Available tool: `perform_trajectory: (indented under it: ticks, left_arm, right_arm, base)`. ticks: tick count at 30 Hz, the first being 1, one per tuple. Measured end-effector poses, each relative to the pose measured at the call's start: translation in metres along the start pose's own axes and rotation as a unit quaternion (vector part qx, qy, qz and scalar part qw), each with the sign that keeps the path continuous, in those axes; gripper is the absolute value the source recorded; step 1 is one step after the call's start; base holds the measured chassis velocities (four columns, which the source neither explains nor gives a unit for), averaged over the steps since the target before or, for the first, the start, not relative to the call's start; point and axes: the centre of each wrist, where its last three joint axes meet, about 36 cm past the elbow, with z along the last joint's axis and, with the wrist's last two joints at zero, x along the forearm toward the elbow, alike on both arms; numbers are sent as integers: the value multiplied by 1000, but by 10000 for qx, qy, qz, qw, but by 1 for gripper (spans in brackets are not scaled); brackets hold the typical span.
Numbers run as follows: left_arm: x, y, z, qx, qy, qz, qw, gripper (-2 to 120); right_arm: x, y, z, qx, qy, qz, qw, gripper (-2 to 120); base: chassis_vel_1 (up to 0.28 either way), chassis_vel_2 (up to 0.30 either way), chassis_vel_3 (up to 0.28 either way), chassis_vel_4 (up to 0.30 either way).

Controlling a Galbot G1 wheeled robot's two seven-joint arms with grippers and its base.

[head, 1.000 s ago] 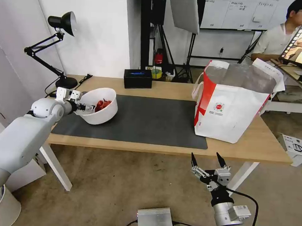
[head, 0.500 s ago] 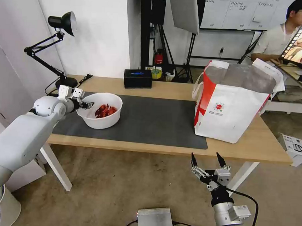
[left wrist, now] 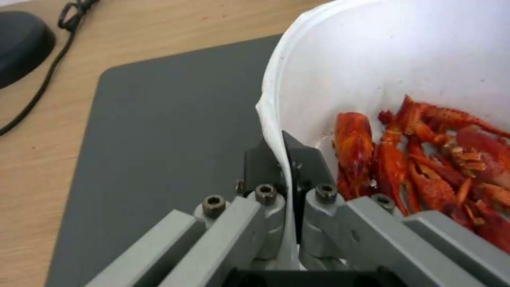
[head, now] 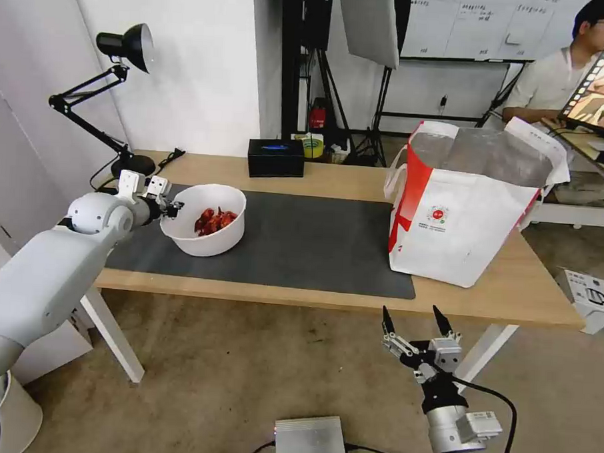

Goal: Pick up the trash from the table and place it into the takeout bag.

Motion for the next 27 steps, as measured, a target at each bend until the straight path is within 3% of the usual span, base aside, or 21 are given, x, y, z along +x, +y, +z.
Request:
perform_trajectory:
  ticks: [8,18,22,27]
  left_arm:
    - [8,-8,-7,73,-132,197,9997,0]
    - [42,-15,-12,393,-420,426,9974,0]
    - [56,-24,-9,801,-511,616,9936,0]
    - [67,-33,-12,1022,-584,773,9900,0]
  right_arm:
    - [0,0,0,0,0,0,10000,100]
    - [0,0,0,0,0,0,10000,100]
    - [0,0,0,0,0,0,10000,100]
    - [0,0,0,0,0,0,10000,100]
  base:
    - [0,0,0,0]
    - [0,0,0,0]
    - [0,0,0,0]
    - [0,0,0,0]
